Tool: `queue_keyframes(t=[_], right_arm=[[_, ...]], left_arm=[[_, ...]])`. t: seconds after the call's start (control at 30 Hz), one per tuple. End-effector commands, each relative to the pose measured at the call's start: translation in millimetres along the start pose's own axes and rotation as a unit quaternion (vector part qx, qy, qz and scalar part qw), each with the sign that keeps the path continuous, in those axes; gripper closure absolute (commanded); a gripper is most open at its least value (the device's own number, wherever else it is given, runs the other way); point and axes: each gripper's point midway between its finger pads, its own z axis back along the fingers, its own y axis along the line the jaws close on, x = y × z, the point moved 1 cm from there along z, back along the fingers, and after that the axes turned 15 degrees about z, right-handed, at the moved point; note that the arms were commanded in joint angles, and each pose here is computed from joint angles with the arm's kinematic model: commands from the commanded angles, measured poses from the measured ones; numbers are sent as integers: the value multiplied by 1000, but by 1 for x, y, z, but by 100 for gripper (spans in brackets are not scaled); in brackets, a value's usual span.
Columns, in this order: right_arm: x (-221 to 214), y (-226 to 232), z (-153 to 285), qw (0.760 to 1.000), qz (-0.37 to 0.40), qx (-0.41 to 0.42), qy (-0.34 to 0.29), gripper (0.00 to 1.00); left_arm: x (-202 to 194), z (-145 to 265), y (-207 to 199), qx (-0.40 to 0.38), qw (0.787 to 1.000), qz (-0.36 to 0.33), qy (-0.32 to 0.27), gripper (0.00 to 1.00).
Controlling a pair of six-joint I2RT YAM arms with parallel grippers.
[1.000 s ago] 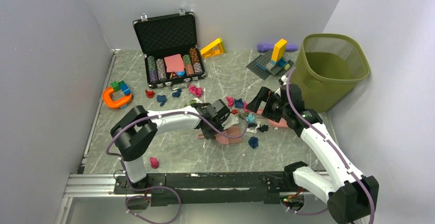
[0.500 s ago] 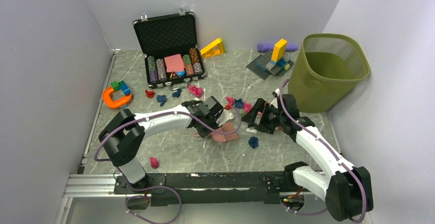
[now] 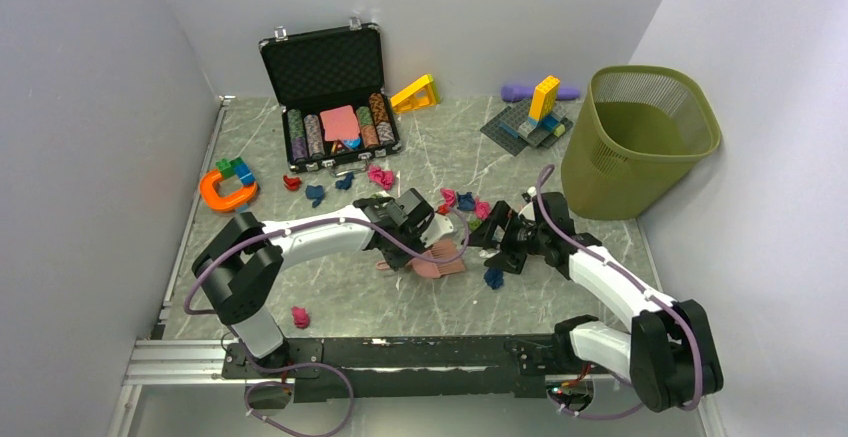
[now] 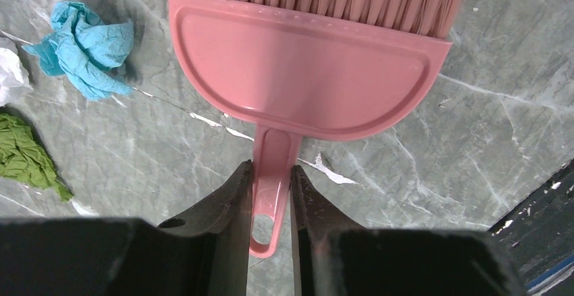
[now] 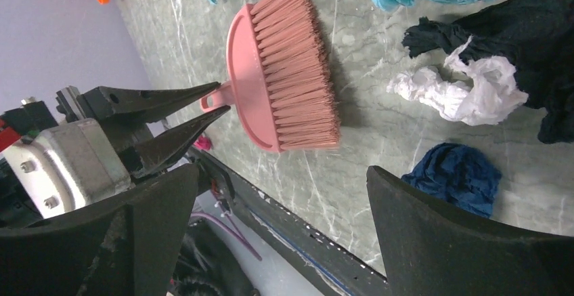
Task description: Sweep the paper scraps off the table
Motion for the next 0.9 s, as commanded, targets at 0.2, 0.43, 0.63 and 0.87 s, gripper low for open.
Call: queue_keyframes(t=[0.2,0.43,0.63,0.87], right_arm=[[-2,3,-12,999,-27,7,18,0],[-15,8,-17,999,-42,8,33,0],[-24,12,-24,997,-53,2,49,0],[-20,13,-25,998,-48,-11,46,0]], left_arm=[[7,-5,-7,-30,999,26,-6,91],[9,-8,-8,-32,999,36,-2,92],[11,-10,-10,-37,998,54,5,94],[7,-14,-7,-31,998,57,8,89]])
